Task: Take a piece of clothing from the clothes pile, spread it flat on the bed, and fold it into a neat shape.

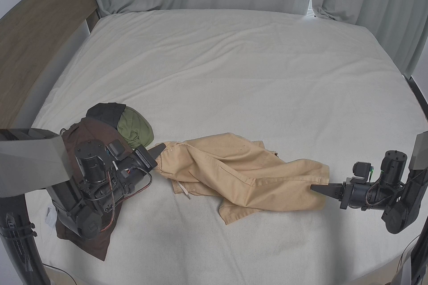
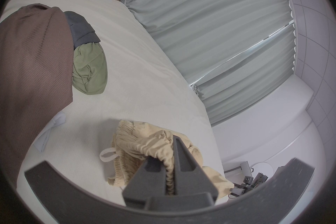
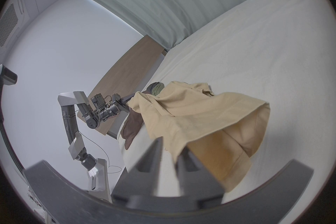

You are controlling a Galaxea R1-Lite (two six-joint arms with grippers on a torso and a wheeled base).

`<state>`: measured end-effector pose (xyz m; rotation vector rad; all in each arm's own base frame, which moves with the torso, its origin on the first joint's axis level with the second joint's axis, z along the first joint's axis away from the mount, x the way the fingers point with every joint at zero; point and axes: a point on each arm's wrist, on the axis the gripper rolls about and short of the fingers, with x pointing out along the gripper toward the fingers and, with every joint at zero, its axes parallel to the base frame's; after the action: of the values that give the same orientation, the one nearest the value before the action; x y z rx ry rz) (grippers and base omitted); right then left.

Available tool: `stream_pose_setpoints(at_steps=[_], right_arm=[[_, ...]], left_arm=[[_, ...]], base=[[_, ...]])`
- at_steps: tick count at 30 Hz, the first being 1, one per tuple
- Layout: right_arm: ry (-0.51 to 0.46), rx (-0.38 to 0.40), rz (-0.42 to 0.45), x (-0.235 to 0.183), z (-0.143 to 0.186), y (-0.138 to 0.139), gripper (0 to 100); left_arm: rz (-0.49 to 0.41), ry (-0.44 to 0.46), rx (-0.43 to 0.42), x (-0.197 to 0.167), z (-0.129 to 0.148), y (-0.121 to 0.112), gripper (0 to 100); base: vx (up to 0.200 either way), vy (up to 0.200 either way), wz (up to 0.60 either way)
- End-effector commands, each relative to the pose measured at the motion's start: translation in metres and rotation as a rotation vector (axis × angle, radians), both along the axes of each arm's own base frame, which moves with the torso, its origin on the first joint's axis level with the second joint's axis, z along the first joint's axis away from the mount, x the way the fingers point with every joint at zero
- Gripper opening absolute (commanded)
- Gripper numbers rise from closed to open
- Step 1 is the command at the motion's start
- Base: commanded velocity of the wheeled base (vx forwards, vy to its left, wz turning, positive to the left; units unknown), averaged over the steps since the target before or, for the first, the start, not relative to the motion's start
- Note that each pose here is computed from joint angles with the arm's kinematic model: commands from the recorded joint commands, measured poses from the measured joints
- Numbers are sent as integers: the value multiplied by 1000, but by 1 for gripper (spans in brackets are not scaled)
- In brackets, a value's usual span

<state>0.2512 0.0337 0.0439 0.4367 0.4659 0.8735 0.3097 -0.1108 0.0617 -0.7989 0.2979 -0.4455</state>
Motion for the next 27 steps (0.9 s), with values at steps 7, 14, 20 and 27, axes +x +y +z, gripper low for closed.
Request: stream_pose_setpoints(at_steps=[7,14,20,27], right_arm=[[-17,0,35,2,2,9,100],[27,-8,67,0,-9,17,100],[58,-37,94,-1,-25,22,100],[54,-44,86,1,-27,22,100]], left_arm=[[0,-2,-1,0,0,0,0],[0,-3,-2,0,1,0,0],[1,-5,-2,0,1,0,0],[1,-6,-3,0,2,0,0]], base=[[0,0,0],[0,0,0],[0,0,0],[0,0,0]])
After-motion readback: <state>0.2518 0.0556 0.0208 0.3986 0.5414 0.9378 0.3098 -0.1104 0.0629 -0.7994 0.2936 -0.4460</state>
